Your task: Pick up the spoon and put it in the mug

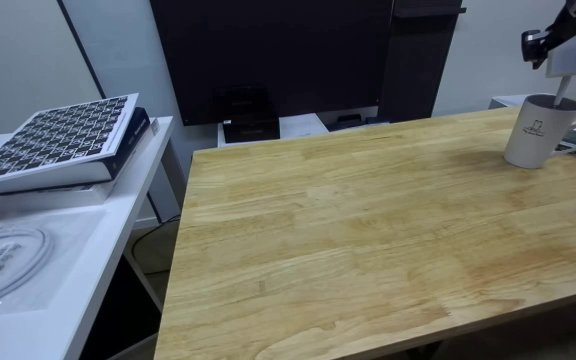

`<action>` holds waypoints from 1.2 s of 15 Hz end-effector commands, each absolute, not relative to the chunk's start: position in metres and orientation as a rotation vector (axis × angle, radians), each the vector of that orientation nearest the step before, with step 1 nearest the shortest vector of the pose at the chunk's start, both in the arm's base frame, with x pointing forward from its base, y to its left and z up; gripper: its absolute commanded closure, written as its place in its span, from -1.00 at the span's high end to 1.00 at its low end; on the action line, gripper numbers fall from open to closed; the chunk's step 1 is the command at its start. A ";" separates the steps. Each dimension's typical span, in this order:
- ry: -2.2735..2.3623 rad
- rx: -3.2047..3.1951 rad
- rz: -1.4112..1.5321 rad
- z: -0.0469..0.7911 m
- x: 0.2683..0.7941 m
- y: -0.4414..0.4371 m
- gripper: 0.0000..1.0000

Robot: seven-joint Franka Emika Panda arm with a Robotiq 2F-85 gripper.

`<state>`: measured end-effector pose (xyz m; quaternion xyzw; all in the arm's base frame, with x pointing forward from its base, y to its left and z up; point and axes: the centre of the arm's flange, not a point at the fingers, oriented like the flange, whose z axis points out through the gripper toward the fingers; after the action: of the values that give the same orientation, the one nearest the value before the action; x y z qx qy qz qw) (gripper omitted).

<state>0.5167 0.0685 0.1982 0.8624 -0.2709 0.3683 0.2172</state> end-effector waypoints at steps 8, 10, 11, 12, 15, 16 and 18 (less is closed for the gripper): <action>-0.728 2.731 0.777 0.290 0.578 0.063 1.00; -0.656 2.845 0.709 0.296 0.583 0.065 1.00; -0.620 2.895 0.670 0.296 0.583 0.067 1.00; -0.582 2.940 0.629 0.296 0.584 0.071 1.00; -0.457 3.061 0.475 0.292 0.583 0.085 1.00; -0.417 3.100 0.417 0.292 0.583 0.090 1.00; -0.332 3.163 0.281 0.292 0.583 0.098 1.00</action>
<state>0.5649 0.1099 0.2608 0.9792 -0.1397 0.1472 -0.0054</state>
